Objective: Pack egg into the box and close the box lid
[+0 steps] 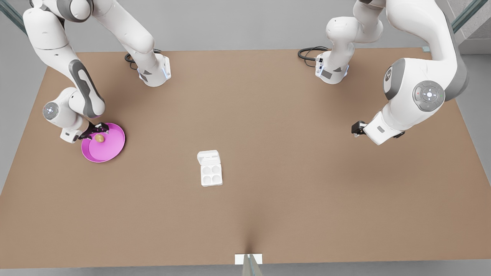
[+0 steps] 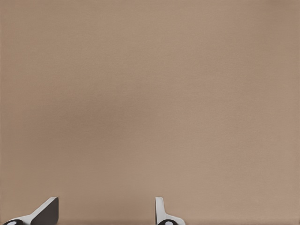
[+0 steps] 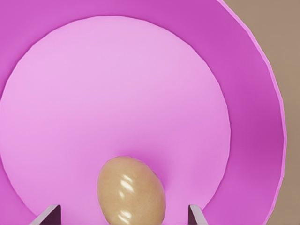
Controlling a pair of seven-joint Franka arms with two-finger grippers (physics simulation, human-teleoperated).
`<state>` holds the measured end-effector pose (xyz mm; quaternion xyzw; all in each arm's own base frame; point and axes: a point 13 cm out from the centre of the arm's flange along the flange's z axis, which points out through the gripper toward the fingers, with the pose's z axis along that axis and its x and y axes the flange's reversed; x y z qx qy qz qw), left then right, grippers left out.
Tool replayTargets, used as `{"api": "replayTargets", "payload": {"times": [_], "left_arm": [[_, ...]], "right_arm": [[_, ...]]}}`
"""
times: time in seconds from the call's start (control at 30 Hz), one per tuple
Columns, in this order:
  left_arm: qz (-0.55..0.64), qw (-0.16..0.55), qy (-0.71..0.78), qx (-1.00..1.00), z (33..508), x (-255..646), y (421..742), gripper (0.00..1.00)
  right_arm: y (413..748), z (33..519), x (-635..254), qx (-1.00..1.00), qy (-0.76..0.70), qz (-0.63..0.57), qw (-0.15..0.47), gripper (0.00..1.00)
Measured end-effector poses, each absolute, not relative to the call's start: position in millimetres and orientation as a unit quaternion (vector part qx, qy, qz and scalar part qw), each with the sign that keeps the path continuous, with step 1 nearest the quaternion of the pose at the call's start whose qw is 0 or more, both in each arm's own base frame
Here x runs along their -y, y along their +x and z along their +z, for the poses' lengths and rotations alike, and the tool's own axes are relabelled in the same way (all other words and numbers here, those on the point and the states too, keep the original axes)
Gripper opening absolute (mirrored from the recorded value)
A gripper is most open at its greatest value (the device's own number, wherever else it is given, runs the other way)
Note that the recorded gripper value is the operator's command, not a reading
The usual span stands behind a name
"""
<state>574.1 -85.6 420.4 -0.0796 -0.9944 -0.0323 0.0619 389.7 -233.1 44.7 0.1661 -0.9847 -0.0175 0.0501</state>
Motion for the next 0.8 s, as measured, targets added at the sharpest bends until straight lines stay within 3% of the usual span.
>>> {"api": "replayTargets", "payload": {"times": [0.7,0.77,0.8], "left_arm": [[-0.032,0.064,-0.080,0.994,419,86,573,1.00],[-0.032,0.063,-0.080,0.994,419,86,573,1.00],[-0.032,0.064,-0.080,0.994,419,86,573,1.00]], "right_arm": [[407,35,231,0.989,0.140,-0.012,0.039,1.00],[408,35,231,0.989,0.139,-0.012,0.040,0.89],[408,35,231,0.990,0.138,-0.012,0.040,0.62]]}}
